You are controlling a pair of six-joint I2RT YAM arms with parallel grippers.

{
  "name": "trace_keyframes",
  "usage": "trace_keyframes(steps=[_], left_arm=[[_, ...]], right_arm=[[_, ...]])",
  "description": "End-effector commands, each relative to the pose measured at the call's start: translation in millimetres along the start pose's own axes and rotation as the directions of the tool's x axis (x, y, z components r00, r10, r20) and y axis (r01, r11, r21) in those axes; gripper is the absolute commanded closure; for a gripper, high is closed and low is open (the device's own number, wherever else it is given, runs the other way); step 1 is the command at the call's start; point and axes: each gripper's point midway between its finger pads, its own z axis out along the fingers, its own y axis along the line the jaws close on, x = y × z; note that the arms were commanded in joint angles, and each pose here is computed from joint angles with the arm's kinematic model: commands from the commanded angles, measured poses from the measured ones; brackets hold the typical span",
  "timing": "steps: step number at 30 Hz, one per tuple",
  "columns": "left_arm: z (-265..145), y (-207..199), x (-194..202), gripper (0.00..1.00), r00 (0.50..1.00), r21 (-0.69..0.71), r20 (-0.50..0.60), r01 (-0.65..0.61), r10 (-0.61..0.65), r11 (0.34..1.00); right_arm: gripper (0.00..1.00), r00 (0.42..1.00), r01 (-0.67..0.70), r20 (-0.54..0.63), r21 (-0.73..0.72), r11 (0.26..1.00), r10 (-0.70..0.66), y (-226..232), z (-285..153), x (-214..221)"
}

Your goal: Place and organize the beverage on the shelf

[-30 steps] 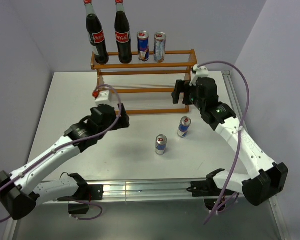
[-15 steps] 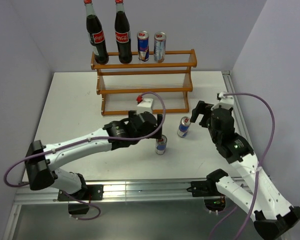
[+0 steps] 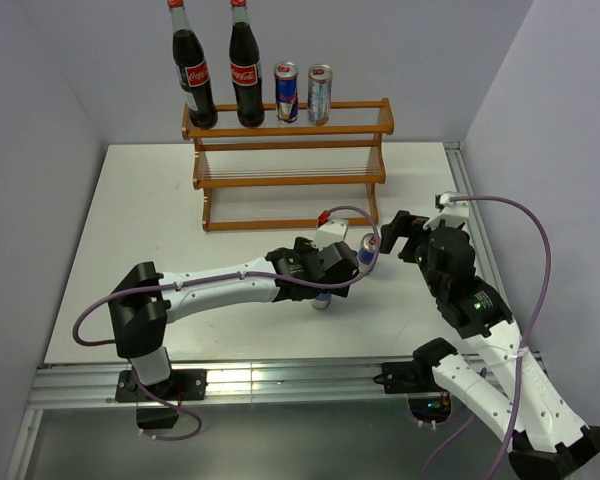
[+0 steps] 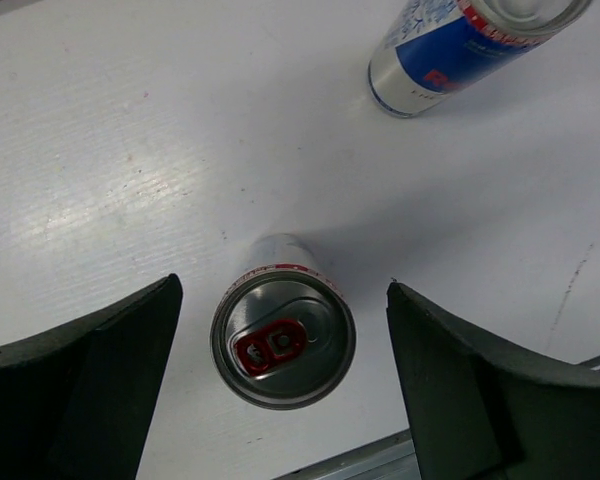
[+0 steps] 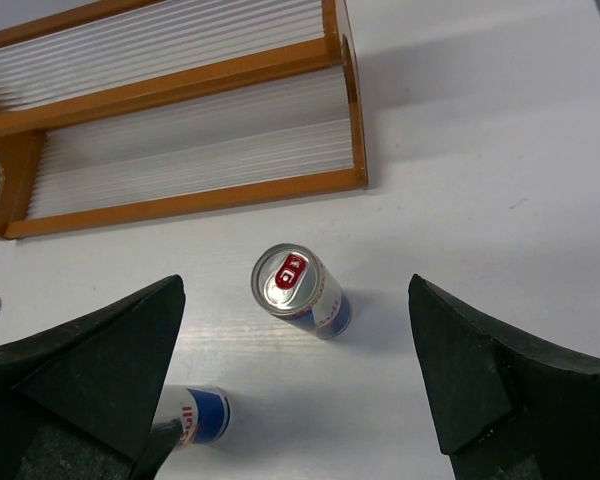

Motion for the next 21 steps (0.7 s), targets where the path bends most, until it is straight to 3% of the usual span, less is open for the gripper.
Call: trace_keyframes(steps=[1, 5, 6, 8, 11, 12, 15, 19, 21], left_arm=[[-6.2, -2.0, -9.3, 0.11, 0.999, -0.021, 0.029, 0.026, -0.025, 0.999], [-4.2, 1.7, -2.6, 0.28, 1.000, -0.038, 0.018, 0.019, -0.018, 0.999], [-4.6, 1.8, -1.9, 0.41, 1.000, -0.037, 0.015, 0.021, -0.020, 0.999], [-5.9, 2.0, -1.3, 0.50, 1.000, -0.032, 0.014, 0.025, -0.025, 0.999], [-10.3, 2.5, -2.6, 0.71, 1.000, -0.020, 0.015, 0.028, -0.028, 0.999], [-12.5, 3.7, -3.6, 0.82, 1.000, -0.020, 0.017, 0.026, -0.025, 0.999], [-26.5, 13.2, -15.0, 1.00, 0.998, -0.033, 0.052, 0.030, -0.028, 0.999], [-54.5, 28.9, -37.5, 1.00, 0.993, 0.038, 0.092, 0.067, -0.070, 0.997], [-64.1, 36.2, -45.7, 1.00, 0.991, 0.084, 0.099, 0.076, -0.084, 0.994]], right_arm=[[0.00, 0.999, -0.012, 0.045, -0.047, 0.999, 0.014, 9.3, -5.1, -14.7], [0.00, 0.999, -0.009, 0.030, -0.053, 0.999, 0.011, 10.9, -2.9, -11.3], [0.00, 1.000, -0.010, 0.028, -0.054, 0.999, 0.012, 11.2, -2.6, -10.8], [0.00, 0.999, -0.011, 0.029, -0.058, 0.998, 0.013, 11.5, -3.2, -10.6], [0.00, 0.999, -0.012, 0.037, -0.062, 0.998, 0.014, 11.9, -3.2, -10.9], [0.00, 0.999, -0.014, 0.040, -0.069, 0.998, 0.016, 13.1, -3.3, -11.6], [0.00, 0.999, -0.012, 0.040, -0.144, 0.989, 0.018, 25.9, -3.0, -9.0], [0.00, 0.999, -0.017, 0.030, -0.327, 0.945, 0.029, 57.4, -5.4, -0.1], [0.00, 1.000, -0.012, 0.002, -0.493, 0.870, 0.015, 86.7, -12.7, 9.8]])
